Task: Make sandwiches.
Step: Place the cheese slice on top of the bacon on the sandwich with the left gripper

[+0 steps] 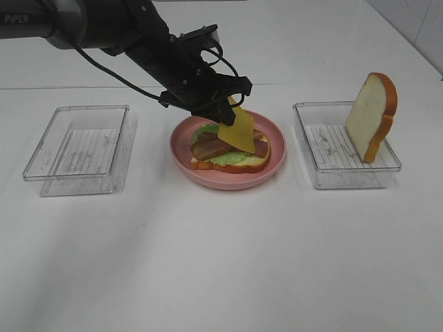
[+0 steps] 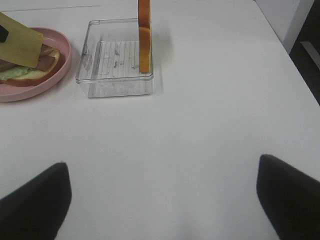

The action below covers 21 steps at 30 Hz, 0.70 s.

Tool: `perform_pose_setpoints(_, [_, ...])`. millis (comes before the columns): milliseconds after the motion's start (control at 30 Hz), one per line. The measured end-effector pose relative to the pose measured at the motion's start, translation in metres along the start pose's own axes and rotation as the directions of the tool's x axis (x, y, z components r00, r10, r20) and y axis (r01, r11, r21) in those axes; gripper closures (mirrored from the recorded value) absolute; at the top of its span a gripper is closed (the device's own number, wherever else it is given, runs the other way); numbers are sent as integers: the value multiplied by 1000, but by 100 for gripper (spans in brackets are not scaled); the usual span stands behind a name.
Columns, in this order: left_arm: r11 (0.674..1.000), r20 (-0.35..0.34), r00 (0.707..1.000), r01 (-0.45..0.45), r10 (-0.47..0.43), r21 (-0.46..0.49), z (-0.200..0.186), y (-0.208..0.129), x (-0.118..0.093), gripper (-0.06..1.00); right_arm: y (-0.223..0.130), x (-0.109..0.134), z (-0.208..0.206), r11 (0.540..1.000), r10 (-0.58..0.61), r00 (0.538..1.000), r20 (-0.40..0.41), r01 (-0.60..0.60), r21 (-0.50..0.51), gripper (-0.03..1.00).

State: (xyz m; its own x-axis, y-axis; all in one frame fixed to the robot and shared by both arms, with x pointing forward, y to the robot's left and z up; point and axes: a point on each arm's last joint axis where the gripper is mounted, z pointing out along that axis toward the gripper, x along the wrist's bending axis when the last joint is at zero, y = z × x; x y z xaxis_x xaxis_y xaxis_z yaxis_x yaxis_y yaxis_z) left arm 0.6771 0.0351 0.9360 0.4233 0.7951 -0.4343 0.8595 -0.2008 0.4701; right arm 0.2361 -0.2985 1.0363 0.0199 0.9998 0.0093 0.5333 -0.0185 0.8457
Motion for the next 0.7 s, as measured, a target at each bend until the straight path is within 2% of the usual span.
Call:
perform_pose_setpoints(567, [999, -44, 999, -17, 18, 41, 10, -7, 10, 94, 0, 0, 0, 1000, 0, 1000, 0, 0, 0, 3])
perform_pose_setpoints(667, [998, -57, 998, -32, 35, 45, 10, -7, 12, 89, 0, 0, 0, 1000, 0, 1000, 0, 0, 0, 3])
perform_pose_setpoints(700, [998, -66, 997, -43, 47, 48, 10, -7, 12, 76, 0, 0, 0, 1000, 0, 1000, 0, 0, 0, 3])
